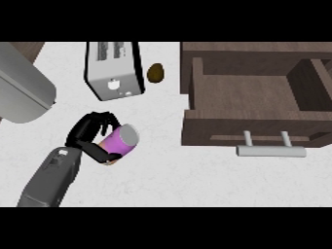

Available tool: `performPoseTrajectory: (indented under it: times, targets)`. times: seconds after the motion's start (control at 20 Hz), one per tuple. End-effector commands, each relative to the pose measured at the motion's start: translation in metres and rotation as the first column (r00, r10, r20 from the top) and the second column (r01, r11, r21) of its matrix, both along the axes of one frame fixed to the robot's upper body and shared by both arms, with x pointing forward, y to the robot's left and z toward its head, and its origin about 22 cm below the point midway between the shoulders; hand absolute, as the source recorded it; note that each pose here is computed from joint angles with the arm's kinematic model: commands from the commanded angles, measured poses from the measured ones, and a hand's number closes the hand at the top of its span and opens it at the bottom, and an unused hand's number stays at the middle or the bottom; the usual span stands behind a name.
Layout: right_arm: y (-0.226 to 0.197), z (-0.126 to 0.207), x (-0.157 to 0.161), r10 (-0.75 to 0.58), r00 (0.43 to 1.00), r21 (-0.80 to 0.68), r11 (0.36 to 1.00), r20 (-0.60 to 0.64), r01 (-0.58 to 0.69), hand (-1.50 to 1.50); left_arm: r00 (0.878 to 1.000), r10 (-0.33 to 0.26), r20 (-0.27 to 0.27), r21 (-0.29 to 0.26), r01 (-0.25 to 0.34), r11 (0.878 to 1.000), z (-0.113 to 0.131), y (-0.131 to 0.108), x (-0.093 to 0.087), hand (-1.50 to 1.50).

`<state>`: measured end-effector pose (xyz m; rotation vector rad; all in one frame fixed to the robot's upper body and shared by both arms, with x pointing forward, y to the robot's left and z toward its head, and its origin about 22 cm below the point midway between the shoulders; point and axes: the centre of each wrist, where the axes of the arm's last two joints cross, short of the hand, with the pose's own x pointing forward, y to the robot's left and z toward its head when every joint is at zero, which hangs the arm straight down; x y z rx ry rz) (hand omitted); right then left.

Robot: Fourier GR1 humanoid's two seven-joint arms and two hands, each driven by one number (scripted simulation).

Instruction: Pick up the can, place it into the drawer and close the drawer

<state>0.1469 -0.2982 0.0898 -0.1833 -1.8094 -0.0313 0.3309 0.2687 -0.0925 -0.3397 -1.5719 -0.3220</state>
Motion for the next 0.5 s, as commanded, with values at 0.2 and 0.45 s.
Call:
performPoseTrajectory:
  times: [0.2, 0.45]
  targets:
    - [-0.007, -0.001, -0.018, -0.018, 1.0, -0.007, 1.0, -0.002, 0.018, -1.5, 0.883, 0.47, 0.024, -0.104, -0.465, 0.879, 0.016, 0.001, 0.005, 1.5]
    - [-0.003, 0.008, -0.008, -0.025, 1.0, 0.01, 1.0, 0.012, 0.025, -1.5, 0.915, 0.399, 0.063, -0.067, -0.395, 0.916, 0.065, -0.038, 0.015, 1.5]
